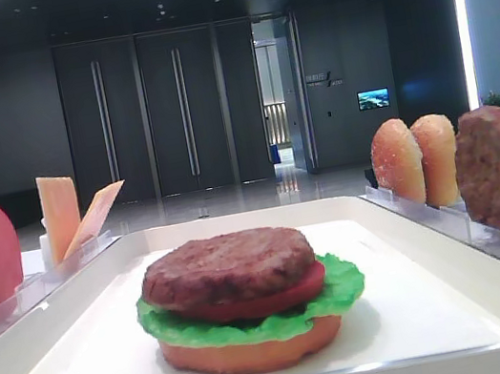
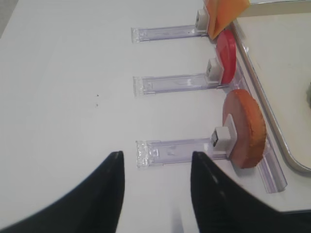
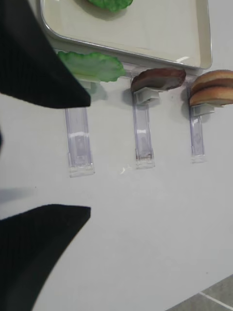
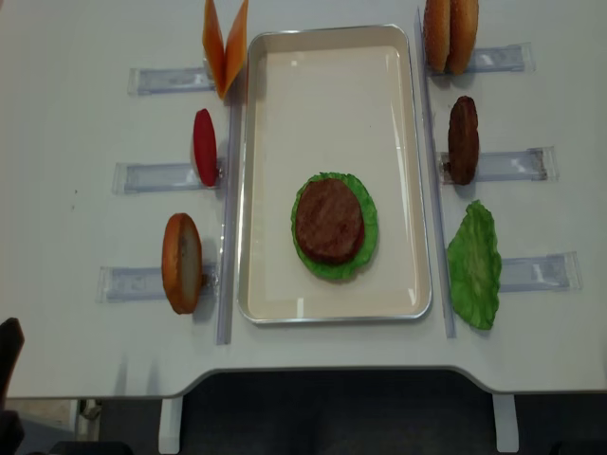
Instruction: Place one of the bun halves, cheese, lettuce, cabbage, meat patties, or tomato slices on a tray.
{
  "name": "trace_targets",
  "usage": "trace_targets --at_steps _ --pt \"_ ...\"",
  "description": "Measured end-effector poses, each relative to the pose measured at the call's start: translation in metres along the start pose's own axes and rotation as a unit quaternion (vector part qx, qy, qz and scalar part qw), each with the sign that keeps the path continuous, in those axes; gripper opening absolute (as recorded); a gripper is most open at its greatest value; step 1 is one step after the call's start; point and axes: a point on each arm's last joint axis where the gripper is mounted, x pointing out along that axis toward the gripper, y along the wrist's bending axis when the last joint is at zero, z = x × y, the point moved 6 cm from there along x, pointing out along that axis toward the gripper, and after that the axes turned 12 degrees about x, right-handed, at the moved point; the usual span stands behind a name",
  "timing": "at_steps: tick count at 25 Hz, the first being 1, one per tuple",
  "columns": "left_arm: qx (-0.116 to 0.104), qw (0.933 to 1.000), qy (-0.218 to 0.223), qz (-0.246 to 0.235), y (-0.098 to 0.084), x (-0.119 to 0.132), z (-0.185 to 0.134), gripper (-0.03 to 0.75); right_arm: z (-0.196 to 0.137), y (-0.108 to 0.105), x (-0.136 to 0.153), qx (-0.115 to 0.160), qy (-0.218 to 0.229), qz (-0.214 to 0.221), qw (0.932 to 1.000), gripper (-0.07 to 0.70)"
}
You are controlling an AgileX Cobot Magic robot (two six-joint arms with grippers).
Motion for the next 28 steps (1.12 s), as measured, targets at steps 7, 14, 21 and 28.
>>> trace_targets --at_steps 7,14,21,28 --pt "0.0 1.0 0.0 0.0 0.0 0.0 0.0 0.345 -0.019 -0.004 0.0 -0.003 -0.022 0.004 0.9997 0.417" --pt "0.0 1.0 0.0 0.0 0.0 0.0 0.0 0.345 -0.026 -0.007 0.012 -0.001 -0.009 0.0 1.0 0.417" --pt "0.0 1.0 0.0 0.0 0.0 0.0 0.0 0.345 -0.023 -0.008 0.02 -0.005 -0.024 -0.001 0.9997 0.417" --pt "0.0 1.0 0.0 0.0 0.0 0.0 0.0 0.345 -0.022 -0.01 0.02 -0.008 -0.028 -0.005 0.9996 0.417"
